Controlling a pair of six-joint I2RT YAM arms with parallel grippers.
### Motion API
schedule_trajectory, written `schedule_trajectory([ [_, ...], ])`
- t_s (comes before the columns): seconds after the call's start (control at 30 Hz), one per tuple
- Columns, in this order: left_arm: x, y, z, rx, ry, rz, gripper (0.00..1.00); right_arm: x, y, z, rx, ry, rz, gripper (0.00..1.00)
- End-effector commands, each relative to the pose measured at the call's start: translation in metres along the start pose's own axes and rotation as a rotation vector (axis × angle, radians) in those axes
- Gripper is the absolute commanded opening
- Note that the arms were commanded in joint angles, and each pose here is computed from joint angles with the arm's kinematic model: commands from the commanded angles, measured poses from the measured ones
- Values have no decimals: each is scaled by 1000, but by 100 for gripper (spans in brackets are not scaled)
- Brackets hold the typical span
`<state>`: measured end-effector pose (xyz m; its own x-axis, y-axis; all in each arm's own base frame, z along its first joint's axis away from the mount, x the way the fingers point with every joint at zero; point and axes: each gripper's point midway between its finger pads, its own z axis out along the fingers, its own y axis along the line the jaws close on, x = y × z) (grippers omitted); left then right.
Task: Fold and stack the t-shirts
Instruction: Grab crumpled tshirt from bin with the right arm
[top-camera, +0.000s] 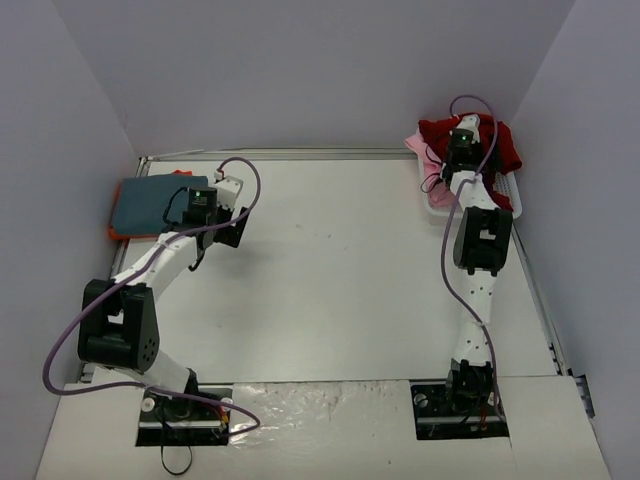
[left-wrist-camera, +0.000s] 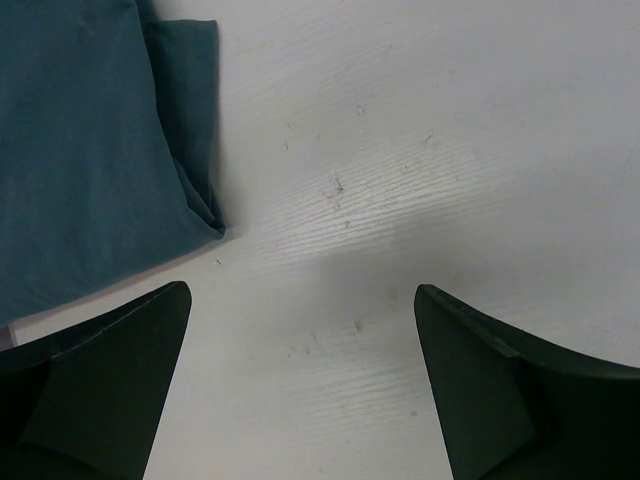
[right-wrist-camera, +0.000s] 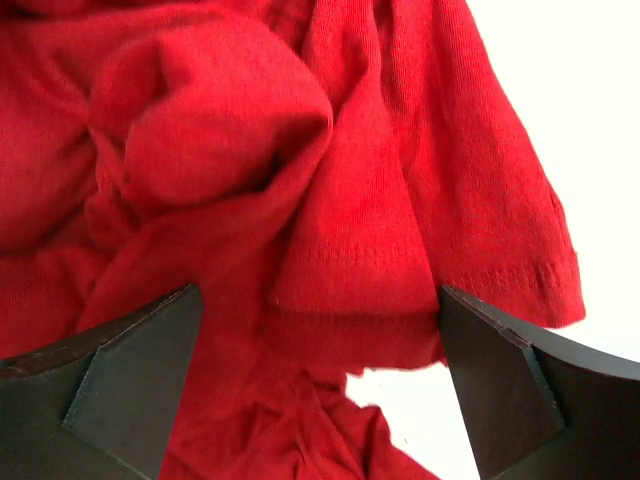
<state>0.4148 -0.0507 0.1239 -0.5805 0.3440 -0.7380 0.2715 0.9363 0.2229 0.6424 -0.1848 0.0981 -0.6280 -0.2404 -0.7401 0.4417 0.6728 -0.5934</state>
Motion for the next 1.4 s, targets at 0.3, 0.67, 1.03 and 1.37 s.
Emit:
schedule_trajectory([
  [0.3, -1, 2, 7, -20, 3, 26, 94, -5, 0, 26, 73, -21, 21, 52],
  [0.67, 0, 2, 4, -18, 7, 29, 94, -7, -16, 9, 49, -5, 67, 0],
  [1.03, -5, -6, -4, 38, -23, 34, 94, -17, -31, -54, -158, -23, 212, 0],
  [1.37, -4, -12, -5, 72, -24, 26, 94, -43, -52, -94, -173, -69, 259, 0],
])
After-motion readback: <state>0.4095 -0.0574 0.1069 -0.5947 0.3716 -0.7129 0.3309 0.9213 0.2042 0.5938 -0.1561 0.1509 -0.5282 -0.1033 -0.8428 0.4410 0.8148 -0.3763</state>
